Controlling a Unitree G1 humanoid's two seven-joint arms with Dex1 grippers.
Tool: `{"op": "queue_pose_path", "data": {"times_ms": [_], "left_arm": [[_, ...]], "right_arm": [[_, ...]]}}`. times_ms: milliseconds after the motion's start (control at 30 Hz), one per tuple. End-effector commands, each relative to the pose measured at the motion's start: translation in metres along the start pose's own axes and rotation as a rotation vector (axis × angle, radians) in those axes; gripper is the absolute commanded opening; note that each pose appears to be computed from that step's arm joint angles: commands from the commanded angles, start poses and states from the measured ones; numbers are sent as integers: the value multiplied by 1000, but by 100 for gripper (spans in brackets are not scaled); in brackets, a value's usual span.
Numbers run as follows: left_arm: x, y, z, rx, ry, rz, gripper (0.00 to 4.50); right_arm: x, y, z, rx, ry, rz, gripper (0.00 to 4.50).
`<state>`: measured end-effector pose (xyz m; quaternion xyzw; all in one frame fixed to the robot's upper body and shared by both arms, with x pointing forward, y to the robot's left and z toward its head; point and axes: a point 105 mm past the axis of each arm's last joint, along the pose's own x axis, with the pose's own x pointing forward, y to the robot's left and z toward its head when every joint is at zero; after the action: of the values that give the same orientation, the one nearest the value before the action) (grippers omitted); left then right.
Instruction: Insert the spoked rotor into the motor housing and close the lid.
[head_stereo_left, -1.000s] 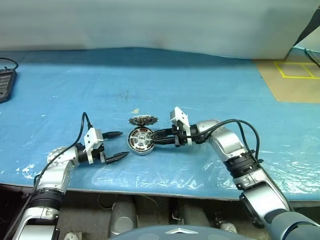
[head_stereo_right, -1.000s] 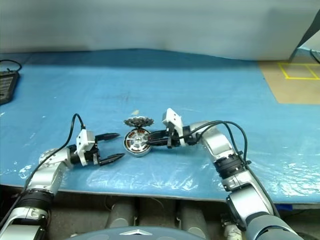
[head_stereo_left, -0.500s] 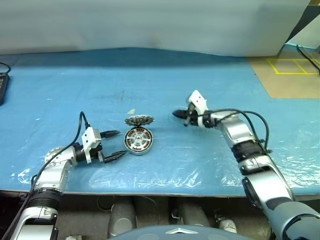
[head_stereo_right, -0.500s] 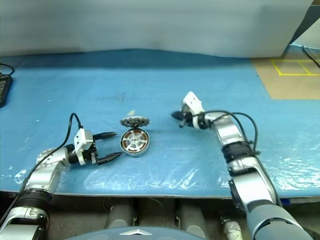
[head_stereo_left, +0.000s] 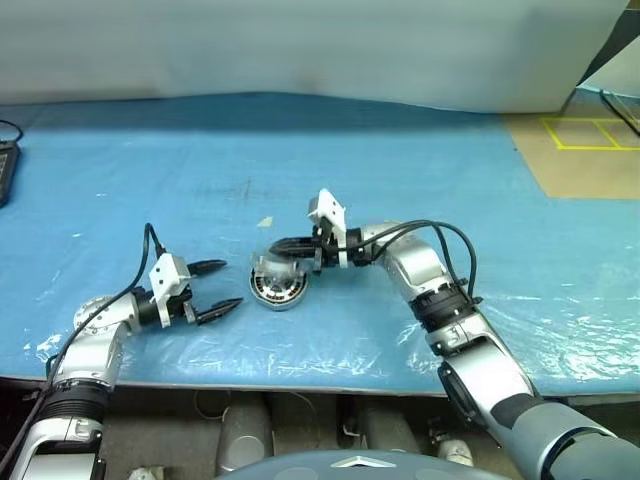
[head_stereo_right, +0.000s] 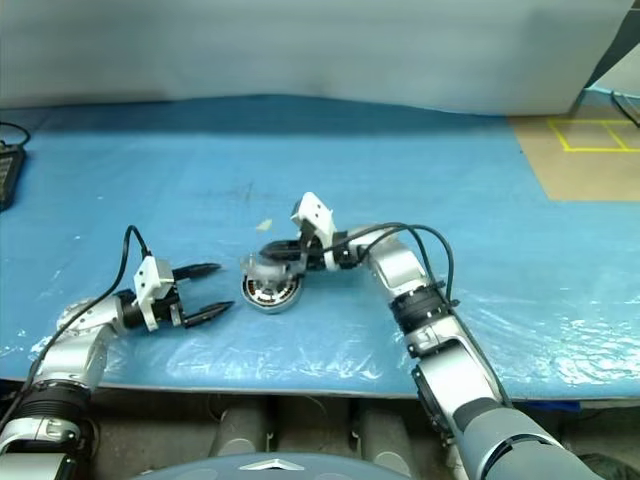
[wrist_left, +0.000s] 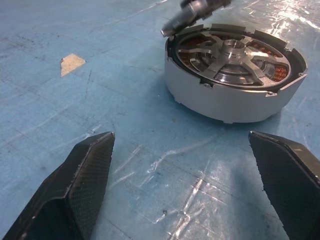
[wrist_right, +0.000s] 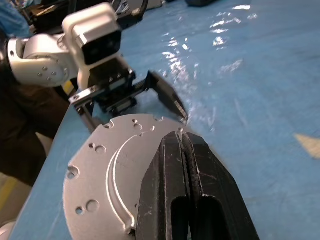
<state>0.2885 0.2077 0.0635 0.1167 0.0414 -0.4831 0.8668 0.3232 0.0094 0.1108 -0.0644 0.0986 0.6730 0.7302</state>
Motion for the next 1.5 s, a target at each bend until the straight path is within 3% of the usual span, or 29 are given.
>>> {"op": "queue_pose_path", "data": {"times_ms": [33,167,300,367,533,633,1000,1400,1500], "left_arm": [[-8,6,11,26,-22,29,450],[-7,7,12,27,-14,26,450],[-5,8,13,28,-13,22,450],[-3,8,13,27,-15,18,450],[4,5,14,20,-29,1,450],[8,3,13,16,-33,-10,450],[6,-3,13,10,-22,-23,450],[0,-7,14,10,-5,-17,450],[0,-5,16,14,-5,-12,450]], "right_arm": [[1,12,-17,7,62,32,3],[1,14,-46,97,124,1,3],[-1,12,-57,97,150,-23,3],[-3,9,-52,72,113,-39,3],[-11,4,-8,43,-71,-53,3],[-11,3,-3,-35,-52,-74,63],[6,17,2,-112,-61,-36,442],[18,11,-34,-75,30,-77,447],[19,12,-40,-83,51,-75,355]]}}
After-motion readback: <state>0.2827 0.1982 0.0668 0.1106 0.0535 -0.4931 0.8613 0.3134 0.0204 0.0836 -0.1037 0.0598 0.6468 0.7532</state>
